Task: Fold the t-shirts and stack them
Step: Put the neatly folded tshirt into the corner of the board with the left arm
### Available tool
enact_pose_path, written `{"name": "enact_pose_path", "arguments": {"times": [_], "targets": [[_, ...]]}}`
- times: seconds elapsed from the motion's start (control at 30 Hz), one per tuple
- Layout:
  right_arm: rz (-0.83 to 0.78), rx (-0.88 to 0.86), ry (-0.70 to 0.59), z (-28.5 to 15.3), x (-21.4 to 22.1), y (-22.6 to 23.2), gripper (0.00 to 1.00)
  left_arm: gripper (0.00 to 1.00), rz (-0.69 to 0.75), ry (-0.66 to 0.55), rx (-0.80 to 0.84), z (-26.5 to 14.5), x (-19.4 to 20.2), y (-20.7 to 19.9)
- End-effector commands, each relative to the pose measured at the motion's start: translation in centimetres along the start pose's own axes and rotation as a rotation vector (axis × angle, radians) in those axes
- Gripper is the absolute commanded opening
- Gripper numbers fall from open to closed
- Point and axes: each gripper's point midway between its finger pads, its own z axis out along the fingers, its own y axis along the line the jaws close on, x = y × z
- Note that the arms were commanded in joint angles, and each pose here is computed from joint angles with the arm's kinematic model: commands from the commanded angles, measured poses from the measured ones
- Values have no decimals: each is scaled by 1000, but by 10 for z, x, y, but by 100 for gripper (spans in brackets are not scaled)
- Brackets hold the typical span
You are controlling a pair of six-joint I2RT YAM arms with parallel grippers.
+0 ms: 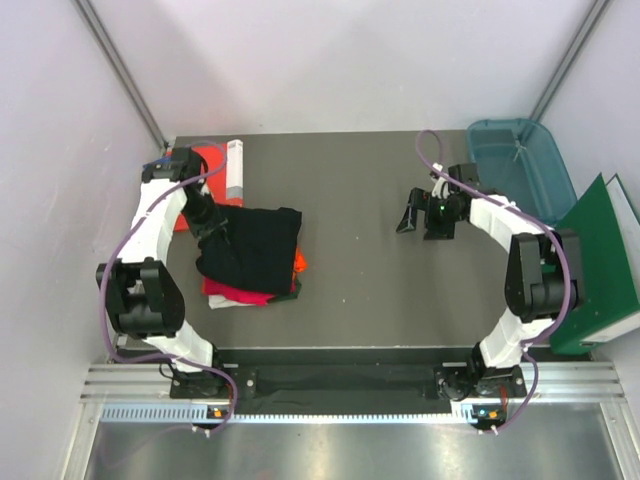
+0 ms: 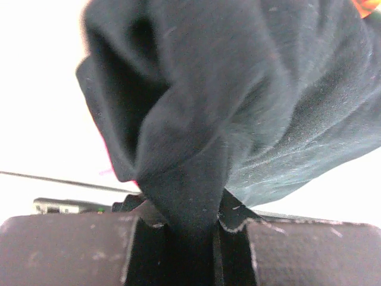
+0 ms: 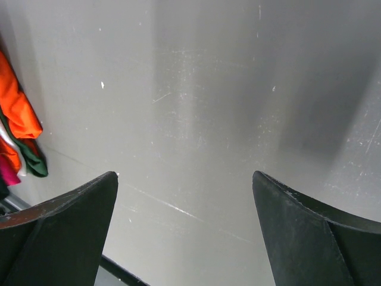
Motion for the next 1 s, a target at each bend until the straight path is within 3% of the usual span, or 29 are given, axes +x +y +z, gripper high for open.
{"name": "enact_pose_path", "arguments": {"times": [0.0, 0.3, 0.37, 0.4, 0.5, 0.67, 0.73, 0.83, 0.93, 0.97], "targets": [[-28, -27, -3, 3, -6, 9, 95, 0, 26, -145, 70, -22, -43, -19], [-28, -17, 17, 6, -5, 6, 95, 1, 15, 86, -50, 27, 10, 15], [-30, -13, 19, 6, -5, 6, 95, 23, 6, 106, -102, 31, 21, 27], [-28, -13, 20, 6, -4, 6, 95, 56, -9, 96, -146, 31, 20, 36], [-29, -15, 20, 6, -4, 6, 95, 99, -46, 0, -282, 14, 8, 58], [-38, -22, 20, 6, -4, 9, 95, 99, -97, -325, -208, -63, -36, 43], [-43, -24, 24, 7, -2, 11, 95, 99, -67, -496, -33, -104, -51, 16], [-44, -25, 26, 8, -1, 11, 95, 99, 26, -625, 205, -137, -57, -26], [-47, -24, 28, 9, 0, 12, 95, 99, 100, -561, 320, -126, -46, -56], [-45, -24, 29, 9, 0, 12, 95, 92, 146, -502, 388, -119, -34, -75]]}}
